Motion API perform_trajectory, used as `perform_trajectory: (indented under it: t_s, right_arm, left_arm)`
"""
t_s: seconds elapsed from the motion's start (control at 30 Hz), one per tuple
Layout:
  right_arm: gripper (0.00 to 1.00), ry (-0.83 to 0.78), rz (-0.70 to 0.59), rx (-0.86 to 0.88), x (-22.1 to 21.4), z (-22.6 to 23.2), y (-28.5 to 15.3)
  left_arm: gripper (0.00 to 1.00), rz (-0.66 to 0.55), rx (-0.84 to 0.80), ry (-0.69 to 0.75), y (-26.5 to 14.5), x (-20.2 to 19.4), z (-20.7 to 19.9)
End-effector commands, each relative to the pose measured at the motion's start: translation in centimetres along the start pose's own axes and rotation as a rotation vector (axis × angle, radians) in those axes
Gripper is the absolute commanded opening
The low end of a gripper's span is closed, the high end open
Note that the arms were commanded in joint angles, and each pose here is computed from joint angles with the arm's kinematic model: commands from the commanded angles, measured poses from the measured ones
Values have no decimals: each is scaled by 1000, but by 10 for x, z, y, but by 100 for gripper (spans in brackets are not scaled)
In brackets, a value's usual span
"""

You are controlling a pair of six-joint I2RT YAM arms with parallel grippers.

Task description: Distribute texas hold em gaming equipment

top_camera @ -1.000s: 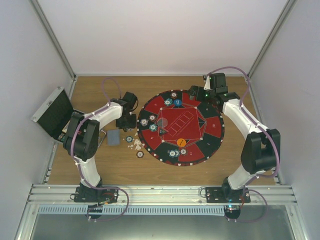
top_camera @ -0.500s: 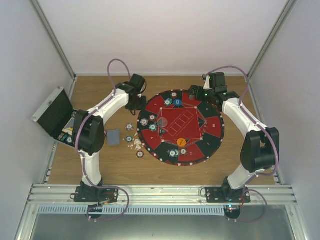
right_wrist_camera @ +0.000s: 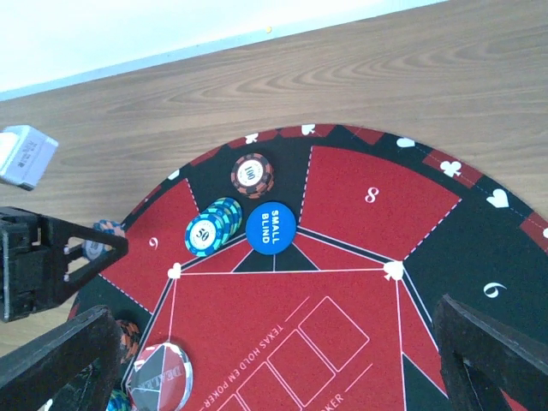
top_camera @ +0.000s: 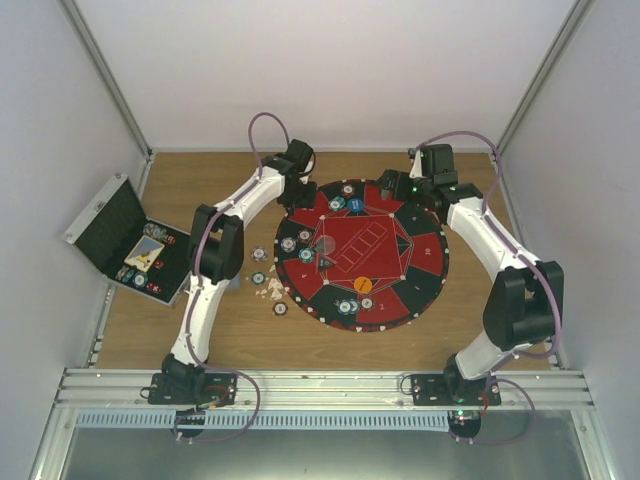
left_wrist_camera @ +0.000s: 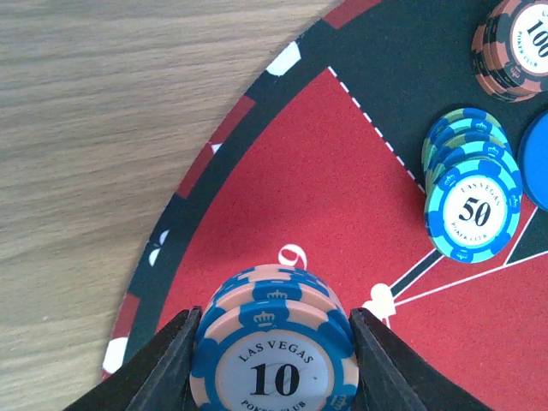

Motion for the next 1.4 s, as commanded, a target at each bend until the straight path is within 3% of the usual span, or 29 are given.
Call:
perform_trajectory:
  t_s: [0.0, 0.67, 0.87, 1.37]
  right_arm:
    - [100, 9, -12, -10, 0, 3, -12]
    - [100, 35, 22, -36, -10, -2, -18]
    - [100, 42, 26, -67, -15, -7, -23]
    - [100, 42, 45, -92, -21, -12, -25]
  left_arm:
    - [35, -24, -62, 22, 4, 11, -14]
    - [36, -57, -98, -25, 52, 24, -20]
    - [36, -77, -176, -42, 66, 32, -32]
    - [37, -40, -222, -65, 90, 19, -42]
Point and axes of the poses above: each gripper's point midway between its finger pads, its own y axis out along the fingers, its own z axis along the line the jaws close on, x = y × z, the point moved 1 cm from there along -y, back along the fingers, and after that the axes turned 1 degree about y, right-handed, at the moved point
